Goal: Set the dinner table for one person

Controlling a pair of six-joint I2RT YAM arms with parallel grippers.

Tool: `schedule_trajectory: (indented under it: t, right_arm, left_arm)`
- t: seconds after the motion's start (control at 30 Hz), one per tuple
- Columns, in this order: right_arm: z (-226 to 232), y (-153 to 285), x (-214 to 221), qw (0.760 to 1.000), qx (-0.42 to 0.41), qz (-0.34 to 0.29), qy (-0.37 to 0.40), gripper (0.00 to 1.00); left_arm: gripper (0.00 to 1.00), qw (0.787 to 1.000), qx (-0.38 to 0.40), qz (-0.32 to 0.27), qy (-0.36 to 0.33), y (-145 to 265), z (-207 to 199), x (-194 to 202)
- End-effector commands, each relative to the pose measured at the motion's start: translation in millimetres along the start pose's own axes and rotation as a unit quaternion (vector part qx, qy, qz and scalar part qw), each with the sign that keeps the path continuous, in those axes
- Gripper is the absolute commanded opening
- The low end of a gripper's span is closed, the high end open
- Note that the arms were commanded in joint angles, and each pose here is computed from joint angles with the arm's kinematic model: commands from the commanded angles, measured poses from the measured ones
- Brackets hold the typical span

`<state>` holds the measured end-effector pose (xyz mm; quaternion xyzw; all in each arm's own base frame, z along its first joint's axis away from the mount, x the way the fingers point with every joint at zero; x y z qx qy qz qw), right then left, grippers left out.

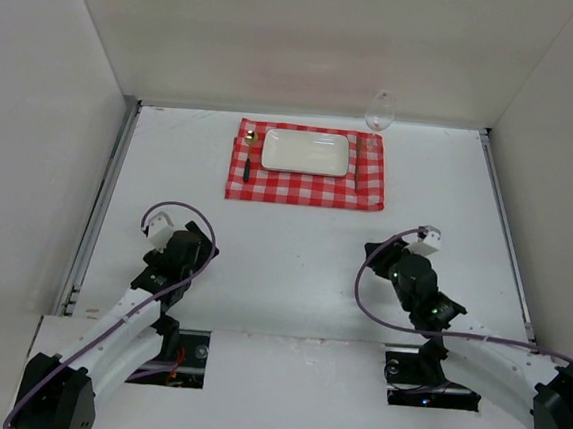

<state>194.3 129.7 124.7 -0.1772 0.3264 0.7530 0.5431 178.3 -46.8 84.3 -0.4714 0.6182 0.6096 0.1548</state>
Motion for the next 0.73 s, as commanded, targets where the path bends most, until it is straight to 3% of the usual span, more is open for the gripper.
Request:
schedule_trajectory:
  t: [0.0, 0.7]
  right_arm:
    - [7.2, -6.2, -9.5, 0.999, -0.016, -0.031, -0.027, 0.48]
    - [8.4, -12.7, -5.4, 1.000, -0.010, -0.023, -0.017, 0.51]
  left_arm:
    - [1.00, 0.999, -0.016, 0.005, 0.029, -2.0, 2.9, 5.4]
    - [1.00, 1.000, 0.001, -0.002, 0.010, -8.5, -11.8, 0.6]
Point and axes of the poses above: each gripper's point midway between its finger pads, its own y axis back along the fingers, its own z axis along the line the jaws close on, x = y × z, the point moved 7 cm from there along y, back along the fingers, and after that the axes turned 14 degrees about -y, right-handed, at the moved point
